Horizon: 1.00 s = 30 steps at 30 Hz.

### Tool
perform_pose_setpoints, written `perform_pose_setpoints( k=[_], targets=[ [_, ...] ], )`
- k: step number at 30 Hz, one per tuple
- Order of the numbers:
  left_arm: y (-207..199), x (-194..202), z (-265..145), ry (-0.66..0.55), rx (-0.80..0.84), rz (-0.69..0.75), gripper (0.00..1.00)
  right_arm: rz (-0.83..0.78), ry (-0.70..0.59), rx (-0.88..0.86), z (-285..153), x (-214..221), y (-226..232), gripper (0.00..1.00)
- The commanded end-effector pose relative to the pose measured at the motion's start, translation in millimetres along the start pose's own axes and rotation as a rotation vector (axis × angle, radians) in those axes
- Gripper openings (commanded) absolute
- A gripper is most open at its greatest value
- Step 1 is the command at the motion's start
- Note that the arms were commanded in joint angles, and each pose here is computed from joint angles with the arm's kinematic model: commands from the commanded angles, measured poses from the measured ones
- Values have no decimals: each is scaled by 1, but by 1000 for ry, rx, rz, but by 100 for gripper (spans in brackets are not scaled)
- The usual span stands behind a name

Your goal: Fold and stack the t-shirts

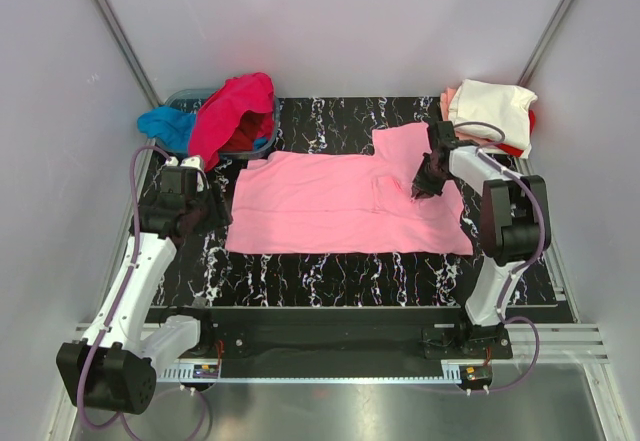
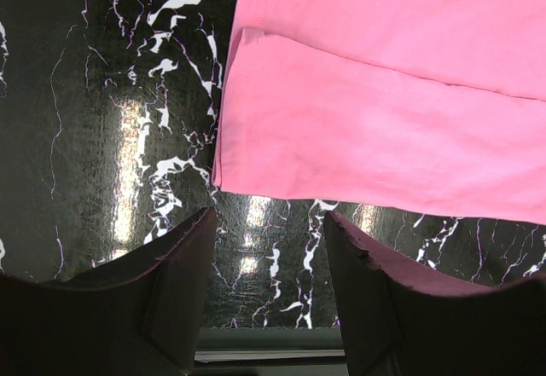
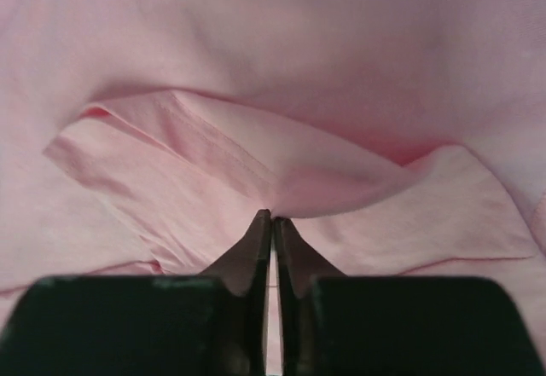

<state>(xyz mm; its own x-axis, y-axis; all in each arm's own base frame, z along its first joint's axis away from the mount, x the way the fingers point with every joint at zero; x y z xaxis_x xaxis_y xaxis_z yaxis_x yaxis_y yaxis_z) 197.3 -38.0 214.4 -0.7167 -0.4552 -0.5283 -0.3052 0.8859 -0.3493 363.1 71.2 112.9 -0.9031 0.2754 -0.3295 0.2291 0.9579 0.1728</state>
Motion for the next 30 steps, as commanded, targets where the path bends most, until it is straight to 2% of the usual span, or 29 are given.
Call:
perform_pose_setpoints(
  k=[1, 2, 6, 13, 14, 15, 17, 20, 23, 30],
  targets=[
    [-2, -2, 2, -15, 22, 15, 58, 8, -58, -27, -4, -22, 3, 3],
    [-2, -2, 2, -15, 22, 15, 58, 9, -60, -28, -5, -24, 2, 0],
    [-2, -2, 2, -16, 24, 15, 58, 36, -81, -15, -12, -37, -7, 0],
    [-2, -2, 2, -15, 23, 17, 58, 128, -130, 3, -18, -87, -31, 0],
    [-2, -2, 3, -13, 22, 17, 58, 131, -129, -6, -17, -92, -32, 9],
    [-2, -2, 3, -13, 22, 17, 58, 130, -135, -15, -15, -103, -30, 24],
    [-2, -1, 3, -13, 23, 18, 58, 129, -142, -29, -15, -114, -30, 39],
    [-3, -1, 3, -10, 25, 19, 58, 115, -184, -58, -13, -140, -23, 70],
    [-3, -1, 4, -8, 25, 20, 58, 95, -221, -83, -7, -168, -16, 77],
    [-4, 1, 4, -1, 31, 26, 58, 51, -271, -113, 29, -212, -9, 79]
  ],
)
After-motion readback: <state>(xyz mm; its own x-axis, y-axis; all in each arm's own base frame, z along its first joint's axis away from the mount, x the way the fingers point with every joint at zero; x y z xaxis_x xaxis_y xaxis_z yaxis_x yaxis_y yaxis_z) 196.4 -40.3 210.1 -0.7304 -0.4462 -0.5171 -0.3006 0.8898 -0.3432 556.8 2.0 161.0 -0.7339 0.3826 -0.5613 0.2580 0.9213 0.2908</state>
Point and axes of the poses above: each gripper's point midway between its finger pads, its own z axis out along the fingers, its own y axis along the line the jaws close on, x = y × z, the point moved 8 cm from there along -z, back along the fingers, and after that the axes turned 11 degrees about -z, right-handed, at the moved point
